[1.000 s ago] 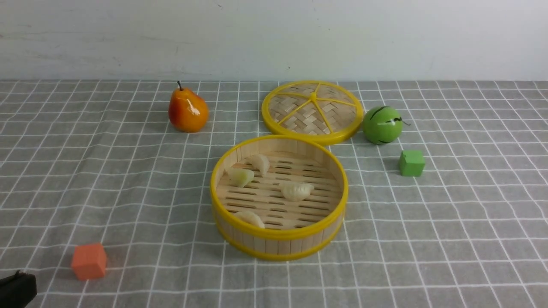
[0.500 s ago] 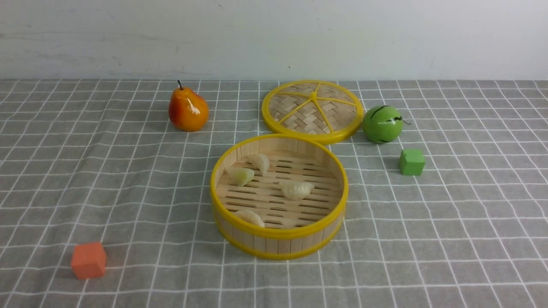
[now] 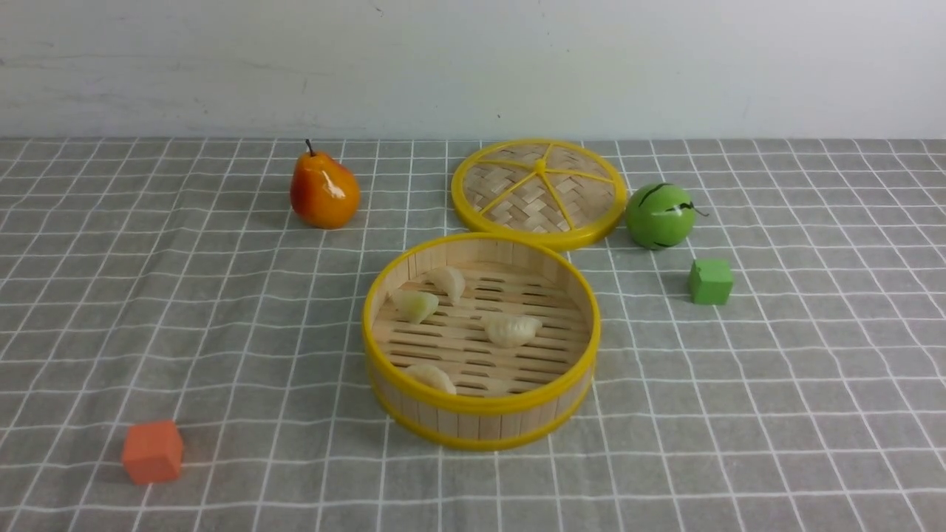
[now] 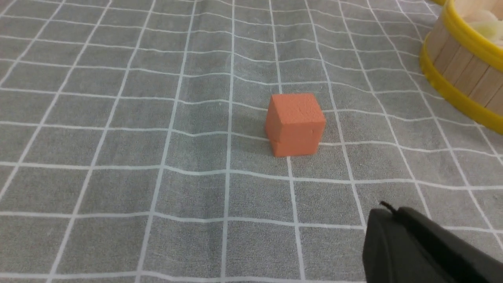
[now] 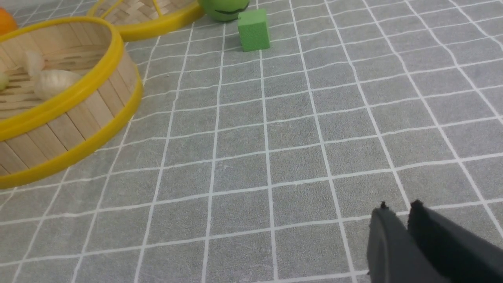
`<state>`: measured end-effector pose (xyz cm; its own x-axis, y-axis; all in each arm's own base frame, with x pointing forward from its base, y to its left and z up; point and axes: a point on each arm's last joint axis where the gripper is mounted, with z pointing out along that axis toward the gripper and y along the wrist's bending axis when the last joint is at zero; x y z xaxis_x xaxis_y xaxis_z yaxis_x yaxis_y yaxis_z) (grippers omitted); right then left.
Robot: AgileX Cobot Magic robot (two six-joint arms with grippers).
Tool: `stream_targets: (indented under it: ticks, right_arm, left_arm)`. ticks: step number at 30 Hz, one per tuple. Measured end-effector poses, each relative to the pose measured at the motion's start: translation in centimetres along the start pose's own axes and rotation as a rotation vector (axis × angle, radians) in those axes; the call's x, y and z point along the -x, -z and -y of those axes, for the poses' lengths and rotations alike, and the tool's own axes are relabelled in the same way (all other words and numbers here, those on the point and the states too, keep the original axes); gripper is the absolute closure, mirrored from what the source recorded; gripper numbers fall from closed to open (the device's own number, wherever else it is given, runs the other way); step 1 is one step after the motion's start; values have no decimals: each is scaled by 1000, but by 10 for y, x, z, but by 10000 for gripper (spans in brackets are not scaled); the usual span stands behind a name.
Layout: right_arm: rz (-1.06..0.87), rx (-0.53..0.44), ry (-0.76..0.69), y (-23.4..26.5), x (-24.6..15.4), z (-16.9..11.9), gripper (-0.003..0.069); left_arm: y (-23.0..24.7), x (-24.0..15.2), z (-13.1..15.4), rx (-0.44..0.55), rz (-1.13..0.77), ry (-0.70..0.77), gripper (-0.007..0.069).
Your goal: Put the dumplings into the steamer on the table with the grey tablecloth.
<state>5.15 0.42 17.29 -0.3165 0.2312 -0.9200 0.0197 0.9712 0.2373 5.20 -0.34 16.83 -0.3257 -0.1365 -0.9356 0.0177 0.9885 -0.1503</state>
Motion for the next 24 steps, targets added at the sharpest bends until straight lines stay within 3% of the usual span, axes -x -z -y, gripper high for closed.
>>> stream_targets:
  ticks: [24]
  right_arm:
    - [0,0,1,0,0,0,545]
  left_arm:
    - [0,0,0,-3,-1,-9,639]
